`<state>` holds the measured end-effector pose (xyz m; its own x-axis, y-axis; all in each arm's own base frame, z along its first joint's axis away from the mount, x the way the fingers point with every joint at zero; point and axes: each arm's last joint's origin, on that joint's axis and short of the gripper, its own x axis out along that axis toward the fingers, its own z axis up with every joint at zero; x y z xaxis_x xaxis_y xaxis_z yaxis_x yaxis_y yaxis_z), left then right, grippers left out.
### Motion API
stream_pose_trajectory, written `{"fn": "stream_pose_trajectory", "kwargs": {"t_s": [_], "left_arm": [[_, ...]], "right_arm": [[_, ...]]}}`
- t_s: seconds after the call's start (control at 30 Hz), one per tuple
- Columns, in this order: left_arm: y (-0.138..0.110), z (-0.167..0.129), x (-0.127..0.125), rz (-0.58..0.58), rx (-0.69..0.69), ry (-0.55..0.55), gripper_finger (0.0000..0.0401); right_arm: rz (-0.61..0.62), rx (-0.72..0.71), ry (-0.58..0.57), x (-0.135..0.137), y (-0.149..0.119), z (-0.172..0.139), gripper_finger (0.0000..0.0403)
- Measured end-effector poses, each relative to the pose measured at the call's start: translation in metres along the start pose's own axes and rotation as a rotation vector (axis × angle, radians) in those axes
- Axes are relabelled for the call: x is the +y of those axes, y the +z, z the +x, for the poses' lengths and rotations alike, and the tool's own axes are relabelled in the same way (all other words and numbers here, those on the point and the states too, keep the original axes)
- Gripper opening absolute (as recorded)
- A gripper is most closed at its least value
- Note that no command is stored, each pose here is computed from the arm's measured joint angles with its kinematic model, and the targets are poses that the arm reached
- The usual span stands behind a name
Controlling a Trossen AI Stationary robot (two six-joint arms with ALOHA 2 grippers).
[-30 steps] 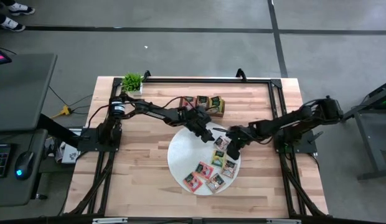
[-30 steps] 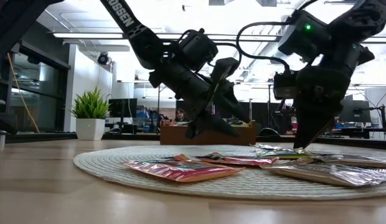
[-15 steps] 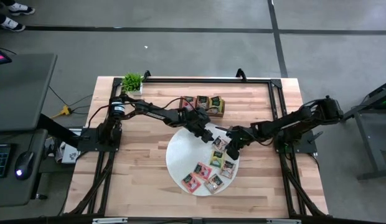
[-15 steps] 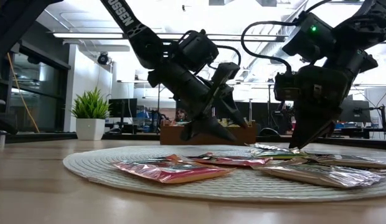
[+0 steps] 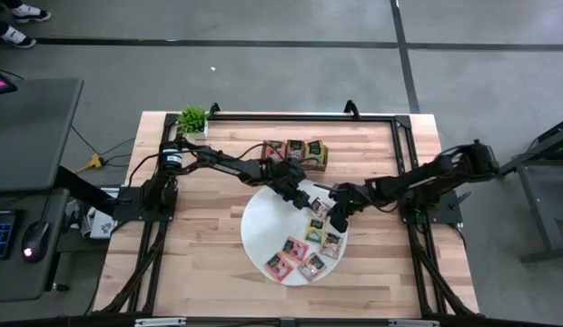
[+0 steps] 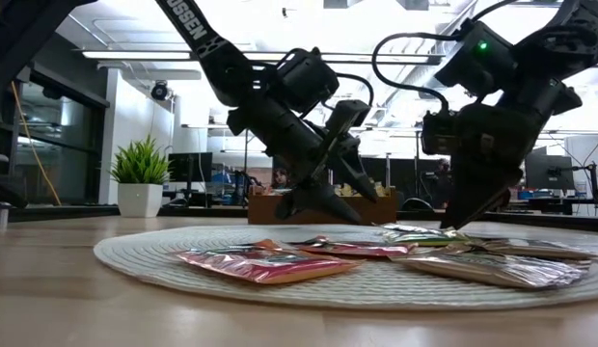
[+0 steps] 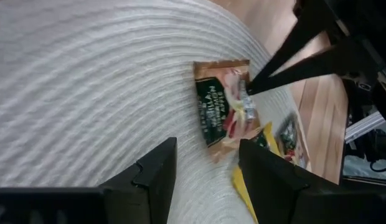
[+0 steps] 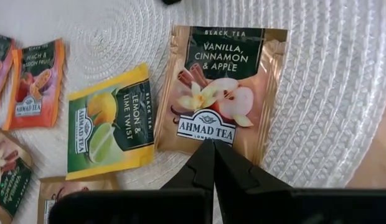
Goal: Pick & Place Tea
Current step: Put the brown tea bag into the middle section of the wooden organizer
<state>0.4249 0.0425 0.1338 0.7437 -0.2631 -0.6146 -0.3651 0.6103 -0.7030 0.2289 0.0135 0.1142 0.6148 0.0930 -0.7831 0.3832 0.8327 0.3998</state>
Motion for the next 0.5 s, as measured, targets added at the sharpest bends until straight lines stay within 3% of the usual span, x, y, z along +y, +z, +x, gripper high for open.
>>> {"fn": "stream_pose_trajectory", "kwargs": {"t_s": [0.5], "left_arm": [[-0.008,0.002,0.001,-0.004,0.041,0.054,0.0172]], "right_arm": [[0.033,-0.031,0.106,-0.001,0.005,0.03,0.0]]}}
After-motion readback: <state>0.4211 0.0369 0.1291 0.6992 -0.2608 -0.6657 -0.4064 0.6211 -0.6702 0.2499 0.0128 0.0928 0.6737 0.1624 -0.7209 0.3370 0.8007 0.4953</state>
